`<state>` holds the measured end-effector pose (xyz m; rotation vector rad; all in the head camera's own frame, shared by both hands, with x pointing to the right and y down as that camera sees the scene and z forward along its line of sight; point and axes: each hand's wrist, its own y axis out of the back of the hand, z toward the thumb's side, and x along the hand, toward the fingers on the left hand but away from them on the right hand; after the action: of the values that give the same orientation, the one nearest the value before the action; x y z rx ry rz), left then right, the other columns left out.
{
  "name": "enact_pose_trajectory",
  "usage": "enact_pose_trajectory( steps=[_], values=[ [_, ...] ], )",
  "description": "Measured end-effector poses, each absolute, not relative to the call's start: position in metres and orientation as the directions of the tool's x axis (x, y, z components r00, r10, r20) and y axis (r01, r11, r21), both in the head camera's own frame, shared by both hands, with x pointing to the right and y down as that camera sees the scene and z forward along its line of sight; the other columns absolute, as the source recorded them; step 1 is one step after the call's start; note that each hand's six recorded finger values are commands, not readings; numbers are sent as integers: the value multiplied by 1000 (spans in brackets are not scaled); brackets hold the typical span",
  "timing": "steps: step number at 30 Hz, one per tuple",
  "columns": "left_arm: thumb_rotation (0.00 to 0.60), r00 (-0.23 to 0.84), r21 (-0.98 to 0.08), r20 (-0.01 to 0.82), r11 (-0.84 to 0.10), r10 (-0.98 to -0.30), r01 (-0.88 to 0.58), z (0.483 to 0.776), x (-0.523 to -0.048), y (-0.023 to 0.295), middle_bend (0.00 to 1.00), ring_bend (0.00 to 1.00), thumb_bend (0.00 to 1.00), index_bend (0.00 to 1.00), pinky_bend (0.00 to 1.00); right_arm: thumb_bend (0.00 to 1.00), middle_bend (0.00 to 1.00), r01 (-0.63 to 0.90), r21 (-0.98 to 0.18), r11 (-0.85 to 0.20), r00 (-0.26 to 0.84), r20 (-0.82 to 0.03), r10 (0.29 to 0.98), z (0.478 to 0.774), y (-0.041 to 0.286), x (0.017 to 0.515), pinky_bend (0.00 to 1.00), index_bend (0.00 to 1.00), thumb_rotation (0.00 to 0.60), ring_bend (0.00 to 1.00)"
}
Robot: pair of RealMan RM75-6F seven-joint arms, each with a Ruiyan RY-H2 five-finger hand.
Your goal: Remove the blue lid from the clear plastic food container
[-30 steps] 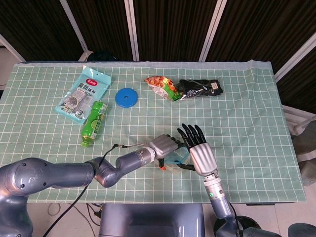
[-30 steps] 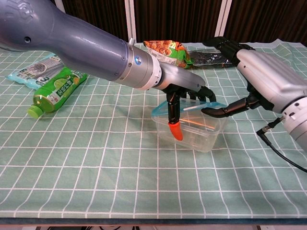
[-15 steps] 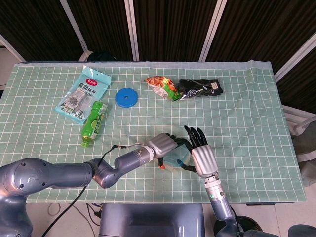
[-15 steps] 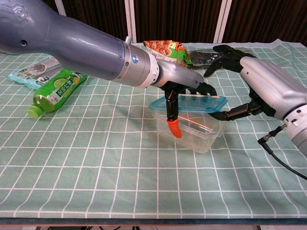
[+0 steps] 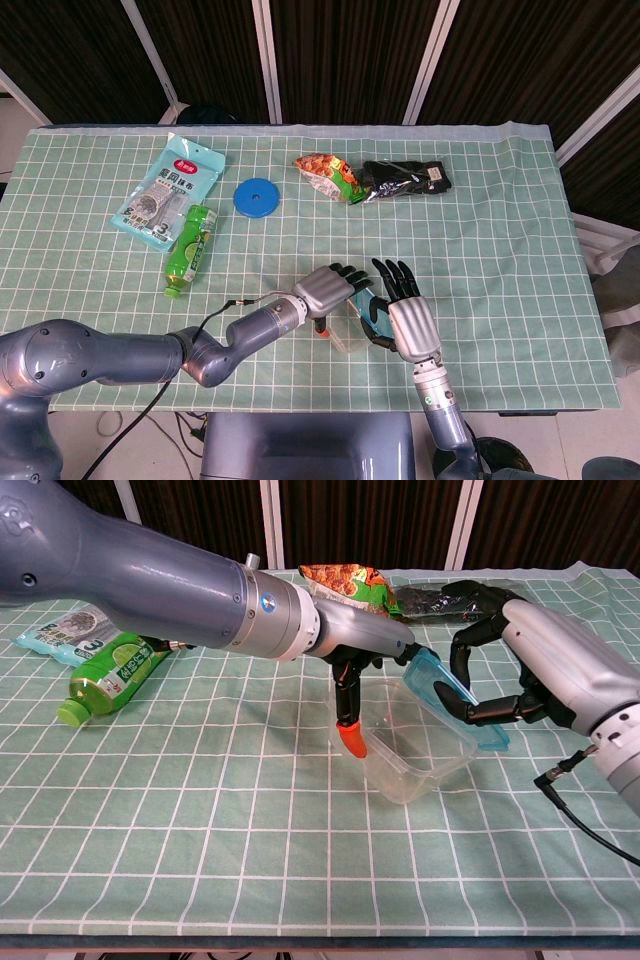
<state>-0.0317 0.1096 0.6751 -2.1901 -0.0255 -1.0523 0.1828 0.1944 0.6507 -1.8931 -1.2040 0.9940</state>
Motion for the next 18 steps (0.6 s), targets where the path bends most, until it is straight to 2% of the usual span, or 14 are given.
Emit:
enact_pose_trajectory(
  steps=[10,18],
  values=[
    [600,680,-626,656,-739,-327,249,665,-46,104,0,0,0,0,89,539,95,424,-844,-329,275,-227,934,647,190,181,0,694,600,0],
    [600,673,-673,620,-715,-404,191,647,-80,96,0,0,0,0,89,540,95,430,-857,-284,229,-201,953,639,167,187,0,694,600,0]
  ],
)
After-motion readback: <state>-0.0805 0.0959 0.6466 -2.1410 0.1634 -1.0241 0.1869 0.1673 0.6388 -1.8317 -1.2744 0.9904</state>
